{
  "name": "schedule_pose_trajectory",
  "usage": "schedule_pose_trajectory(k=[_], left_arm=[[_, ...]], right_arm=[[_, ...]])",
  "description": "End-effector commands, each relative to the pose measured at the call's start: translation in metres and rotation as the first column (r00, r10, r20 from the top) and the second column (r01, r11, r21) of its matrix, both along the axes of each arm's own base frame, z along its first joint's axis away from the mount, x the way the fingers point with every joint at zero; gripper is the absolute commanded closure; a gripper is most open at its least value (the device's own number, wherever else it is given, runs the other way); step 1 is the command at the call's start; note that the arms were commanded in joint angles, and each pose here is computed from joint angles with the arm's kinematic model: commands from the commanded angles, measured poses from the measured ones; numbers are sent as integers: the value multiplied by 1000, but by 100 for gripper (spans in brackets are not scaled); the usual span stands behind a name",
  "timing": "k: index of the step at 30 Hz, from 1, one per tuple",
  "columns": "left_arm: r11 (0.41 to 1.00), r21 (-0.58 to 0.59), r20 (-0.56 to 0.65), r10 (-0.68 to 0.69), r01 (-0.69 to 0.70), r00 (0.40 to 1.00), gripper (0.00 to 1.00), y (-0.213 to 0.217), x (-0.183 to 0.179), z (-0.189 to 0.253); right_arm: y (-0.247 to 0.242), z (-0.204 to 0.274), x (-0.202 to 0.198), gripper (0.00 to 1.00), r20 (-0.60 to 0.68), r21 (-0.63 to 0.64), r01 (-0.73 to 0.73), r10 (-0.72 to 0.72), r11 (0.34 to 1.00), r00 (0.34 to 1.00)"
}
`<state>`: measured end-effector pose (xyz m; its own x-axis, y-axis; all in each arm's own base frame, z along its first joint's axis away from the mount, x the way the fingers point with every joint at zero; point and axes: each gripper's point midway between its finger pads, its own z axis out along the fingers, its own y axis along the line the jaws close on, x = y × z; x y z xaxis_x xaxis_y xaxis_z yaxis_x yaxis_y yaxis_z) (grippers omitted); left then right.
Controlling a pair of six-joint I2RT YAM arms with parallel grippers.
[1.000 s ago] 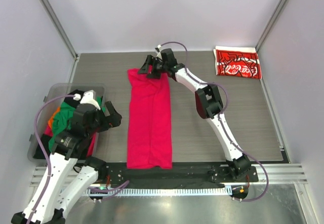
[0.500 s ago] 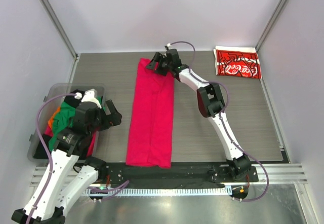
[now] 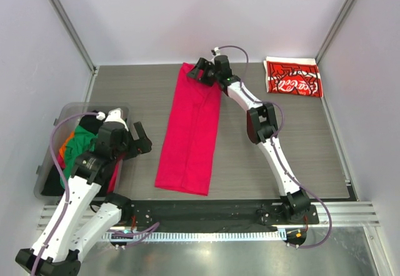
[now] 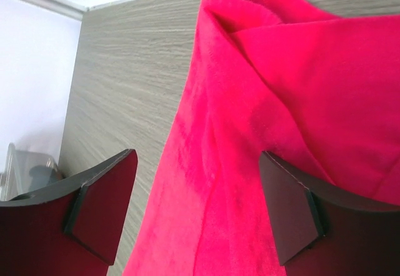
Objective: Fold and stack the t-shirts
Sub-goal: Fold the tshirt
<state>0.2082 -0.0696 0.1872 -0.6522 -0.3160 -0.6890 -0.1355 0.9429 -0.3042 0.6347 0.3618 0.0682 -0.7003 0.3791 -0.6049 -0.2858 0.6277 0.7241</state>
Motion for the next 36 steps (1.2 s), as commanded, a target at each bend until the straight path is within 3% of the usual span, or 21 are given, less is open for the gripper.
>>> schedule_pose_trajectory(k=[1, 3, 4, 6, 7, 8, 9, 10, 11, 12, 13, 15, 17, 18, 19, 21, 24, 28, 31, 36], left_arm=[[999, -34, -4, 10, -10, 1000, 2, -7, 8, -1], [997, -68, -47, 19, -22, 999, 3, -14, 11, -11], [996, -89, -68, 12, -18, 998, 4, -19, 10, -14], [992, -119, -123, 34, -49, 992, 7, -23, 9, -28], [990, -126, -147, 39, -58, 988, 8, -25, 6, -36], [989, -133, -168, 46, -69, 985, 10, -27, 4, -42], [985, -147, -189, 58, -86, 980, 10, -29, 2, -47], [984, -146, -217, 65, -99, 974, 11, -30, -3, -57], [984, -146, -233, 67, -103, 970, 13, -32, -5, -63], [985, -147, -248, 55, -94, 967, 14, -36, -7, -69], [984, -146, -276, 61, -104, 959, 15, -38, -12, -79], [986, -140, -303, 44, -90, 952, 18, -46, -16, -90], [986, -136, -332, 47, -97, 942, 20, -50, -20, -99], [988, -126, -338, 45, -92, 940, 21, -51, -23, -103], [987, -121, -351, 56, -104, 935, 23, -51, -26, -108], [988, -107, -357, 69, -114, 932, 24, -49, -31, -115], [984, -115, -367, 86, -137, 926, 26, -47, -39, -127], [983, -112, -397, 92, -147, 913, 29, -46, -51, -146], [982, -112, -409, 92, -150, 908, 30, -48, -58, -152], [982, -114, -403, 95, -153, 910, 32, -47, -62, -156]], right_arm=[[6, 133, -11, 14, 219, 57, -77, 63, 995, 974], [0, 173, -19, 13, 260, 64, -71, 52, 995, 964], [-9, 217, -33, 13, 303, 63, -57, 36, 996, 952], [-27, 241, -49, 13, 280, 37, 8, -19, 999, 960], [-35, 208, -62, 13, 196, -3, 24, -23, 1000, 980], [-47, 256, -90, 13, 243, 13, 34, -36, 999, 969], [-56, 211, -106, 13, 144, -49, 68, -61, 996, 988], [-63, 204, -122, 14, 114, -72, 81, -72, 994, 991], [-77, 228, -152, 16, 115, -75, 99, -90, 992, 989], [-86, 214, -167, 18, 68, -111, 138, -131, 984, 989], [-92, 173, -197, 19, -32, -178, 134, -142, 975, 989], [-103, 158, -249, 20, -122, -230, 113, -143, 967, 982], [-111, 97, -309, 22, -262, -352, 60, -160, 934, 952], [-113, 100, -330, 22, -272, -337, 71, -170, 939, 947], [-121, 63, -361, 23, -345, -383, 40, -183, 923, 920], [-113, 35, -413, 25, -424, -377, -20, -153, 926, 893], [-90, 17, -464, 27, -483, -359, -110, -84, 927, 872], [-78, -19, -509, 34, -546, -350, -170, -52, 921, 836], [-62, -32, -524, 38, -579, -283, -201, 0, 938, 816], [-51, -45, -530, 39, -588, -309, -234, 8, 922, 809]])
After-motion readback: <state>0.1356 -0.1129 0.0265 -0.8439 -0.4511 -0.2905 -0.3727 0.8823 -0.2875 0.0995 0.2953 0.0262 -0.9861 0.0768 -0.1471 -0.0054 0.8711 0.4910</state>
